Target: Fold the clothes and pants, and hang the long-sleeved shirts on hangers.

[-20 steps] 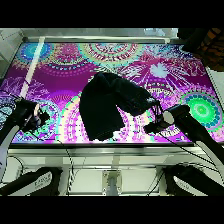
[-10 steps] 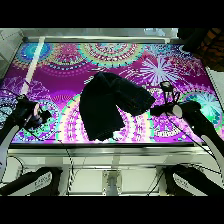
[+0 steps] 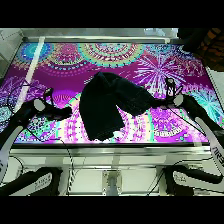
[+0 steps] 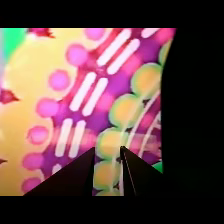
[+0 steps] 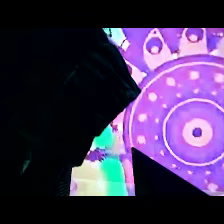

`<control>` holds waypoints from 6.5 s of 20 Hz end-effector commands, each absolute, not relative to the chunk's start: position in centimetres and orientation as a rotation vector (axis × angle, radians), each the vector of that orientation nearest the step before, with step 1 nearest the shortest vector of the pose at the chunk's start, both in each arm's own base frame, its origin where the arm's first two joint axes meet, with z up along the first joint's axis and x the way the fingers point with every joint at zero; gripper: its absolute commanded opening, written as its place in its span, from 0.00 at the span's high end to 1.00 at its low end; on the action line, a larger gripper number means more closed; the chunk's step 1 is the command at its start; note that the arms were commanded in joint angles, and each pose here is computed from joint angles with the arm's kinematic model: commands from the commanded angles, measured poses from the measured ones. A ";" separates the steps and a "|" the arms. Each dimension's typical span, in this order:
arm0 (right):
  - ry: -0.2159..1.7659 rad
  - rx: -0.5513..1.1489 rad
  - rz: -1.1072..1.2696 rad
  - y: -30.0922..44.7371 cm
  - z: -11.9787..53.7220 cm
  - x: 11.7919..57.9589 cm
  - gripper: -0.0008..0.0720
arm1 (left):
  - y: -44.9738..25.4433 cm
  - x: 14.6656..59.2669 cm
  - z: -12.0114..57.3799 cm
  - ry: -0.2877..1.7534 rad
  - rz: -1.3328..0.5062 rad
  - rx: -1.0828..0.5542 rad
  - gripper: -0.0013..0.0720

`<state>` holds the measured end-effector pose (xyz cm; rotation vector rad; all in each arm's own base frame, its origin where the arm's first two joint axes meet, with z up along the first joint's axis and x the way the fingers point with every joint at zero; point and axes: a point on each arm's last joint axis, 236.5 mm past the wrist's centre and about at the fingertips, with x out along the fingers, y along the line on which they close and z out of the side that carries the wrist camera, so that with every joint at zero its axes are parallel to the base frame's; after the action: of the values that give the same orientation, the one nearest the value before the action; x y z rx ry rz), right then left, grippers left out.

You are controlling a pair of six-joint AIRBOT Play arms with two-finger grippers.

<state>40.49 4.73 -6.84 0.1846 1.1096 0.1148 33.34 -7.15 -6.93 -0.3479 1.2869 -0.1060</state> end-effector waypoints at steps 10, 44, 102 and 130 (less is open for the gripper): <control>1.234 0.232 0.352 13.2 -9.1 39.4 0.45 | -17.5 32.7 -5.5 1.151 -0.522 -0.043 0.65; 1.186 0.259 -0.130 -13.4 11.7 31.1 0.97 | -35.5 28.2 -4.9 0.637 -1.099 0.704 0.37; 0.982 0.252 0.177 -2.6 22.9 26.5 0.98 | 7.1 22.7 16.1 0.917 0.071 0.572 0.96; 0.853 0.375 0.113 -11.5 8.8 53.0 0.62 | 4.5 51.1 7.7 1.001 0.032 0.410 0.56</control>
<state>56.46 -12.36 9.64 0.5098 0.6606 0.0321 56.14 3.44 10.12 0.3027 0.7353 0.0641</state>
